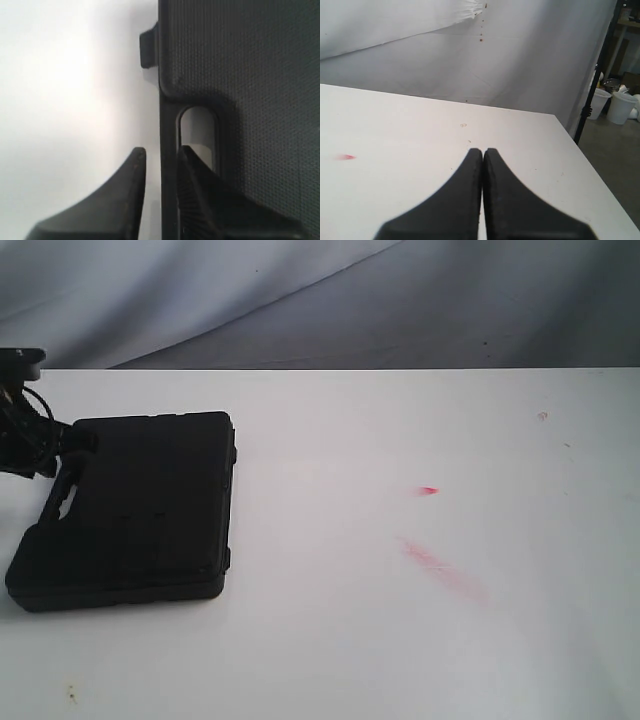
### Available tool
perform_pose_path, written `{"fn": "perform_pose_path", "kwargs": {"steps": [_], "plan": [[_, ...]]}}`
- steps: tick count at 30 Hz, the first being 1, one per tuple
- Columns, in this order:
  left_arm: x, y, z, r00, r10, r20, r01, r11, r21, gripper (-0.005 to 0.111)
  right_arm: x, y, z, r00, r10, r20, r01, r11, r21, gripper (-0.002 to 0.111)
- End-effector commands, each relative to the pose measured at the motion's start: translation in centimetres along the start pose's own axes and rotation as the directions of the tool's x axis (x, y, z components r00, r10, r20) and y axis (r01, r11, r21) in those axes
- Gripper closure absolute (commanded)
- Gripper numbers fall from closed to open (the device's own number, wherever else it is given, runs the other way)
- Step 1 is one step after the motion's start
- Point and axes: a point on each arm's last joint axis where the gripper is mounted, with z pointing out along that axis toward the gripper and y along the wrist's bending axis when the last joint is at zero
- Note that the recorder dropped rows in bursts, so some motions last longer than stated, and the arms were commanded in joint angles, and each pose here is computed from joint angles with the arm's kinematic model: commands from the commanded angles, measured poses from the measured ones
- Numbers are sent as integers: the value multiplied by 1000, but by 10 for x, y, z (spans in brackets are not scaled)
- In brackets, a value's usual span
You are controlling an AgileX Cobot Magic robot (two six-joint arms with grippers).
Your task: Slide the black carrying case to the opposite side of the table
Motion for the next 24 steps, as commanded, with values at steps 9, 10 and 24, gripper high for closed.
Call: {"fn": "perform_pose_path", "kwargs": {"steps": [9, 10, 24], "plan": [[36, 14, -166, 811, -2, 585, -38, 998, 57, 107, 1, 0, 0, 1000, 10, 0, -10, 1000, 5, 108], [43, 15, -176, 785, -8, 620, -39, 997, 62, 107, 1, 0, 0, 1000, 10, 0, -10, 1000, 5, 108], [196, 33, -278, 401, -118, 908, -32, 989, 142, 107, 1, 0, 0, 1000, 10, 0, -10, 1000, 5, 108]]}}
